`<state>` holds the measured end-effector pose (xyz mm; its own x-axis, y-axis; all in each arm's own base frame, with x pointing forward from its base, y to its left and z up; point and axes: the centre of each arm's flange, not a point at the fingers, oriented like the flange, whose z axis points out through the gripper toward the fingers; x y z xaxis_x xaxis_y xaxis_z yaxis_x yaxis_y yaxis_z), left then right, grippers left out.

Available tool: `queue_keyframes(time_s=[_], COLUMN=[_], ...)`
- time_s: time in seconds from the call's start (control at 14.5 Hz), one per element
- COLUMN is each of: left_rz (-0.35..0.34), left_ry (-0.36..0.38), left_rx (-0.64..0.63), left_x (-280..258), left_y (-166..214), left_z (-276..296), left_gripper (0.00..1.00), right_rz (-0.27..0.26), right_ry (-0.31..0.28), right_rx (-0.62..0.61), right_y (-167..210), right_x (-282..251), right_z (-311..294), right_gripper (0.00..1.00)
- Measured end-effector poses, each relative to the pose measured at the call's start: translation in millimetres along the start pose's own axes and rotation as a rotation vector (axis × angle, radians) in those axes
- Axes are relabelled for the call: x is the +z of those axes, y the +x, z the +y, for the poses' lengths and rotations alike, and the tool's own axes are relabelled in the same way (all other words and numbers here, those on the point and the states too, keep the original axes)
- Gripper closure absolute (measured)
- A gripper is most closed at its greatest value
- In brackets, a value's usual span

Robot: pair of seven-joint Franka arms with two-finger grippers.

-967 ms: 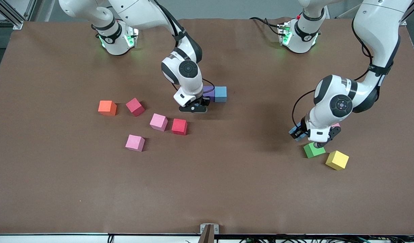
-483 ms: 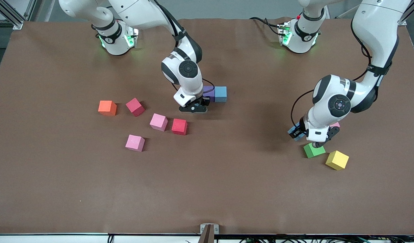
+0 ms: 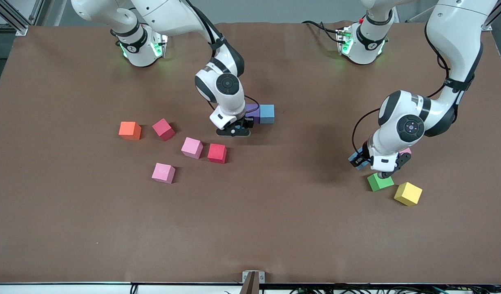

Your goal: Arrange 11 blocks into digit 3

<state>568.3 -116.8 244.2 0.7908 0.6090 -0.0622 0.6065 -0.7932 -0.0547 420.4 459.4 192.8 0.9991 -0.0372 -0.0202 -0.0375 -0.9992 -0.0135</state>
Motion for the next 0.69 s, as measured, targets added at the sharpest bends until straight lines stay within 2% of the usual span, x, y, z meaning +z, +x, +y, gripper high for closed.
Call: queue_keyframes(time_s=[0.14, 0.48, 0.69], left_rz=[0.000, 0.000, 0.000], left_ry=[0.000, 0.000, 0.000], left_rx=[0.000, 0.000, 0.000], left_x=[0, 0, 0], left_y=[0, 0, 0], left_z=[0, 0, 0], left_gripper=[0.38, 0.38, 0.38], right_rz=[-0.004, -0.037, -0.028], right_ry=[-0.008, -0.040, -0.024], right_rx=[-0.014, -0.026, -0.015], right_y=[4, 9, 22], right_x=[2, -13, -47], right_z=[5, 1, -4], right_gripper=[0.02, 0.00, 0.00])
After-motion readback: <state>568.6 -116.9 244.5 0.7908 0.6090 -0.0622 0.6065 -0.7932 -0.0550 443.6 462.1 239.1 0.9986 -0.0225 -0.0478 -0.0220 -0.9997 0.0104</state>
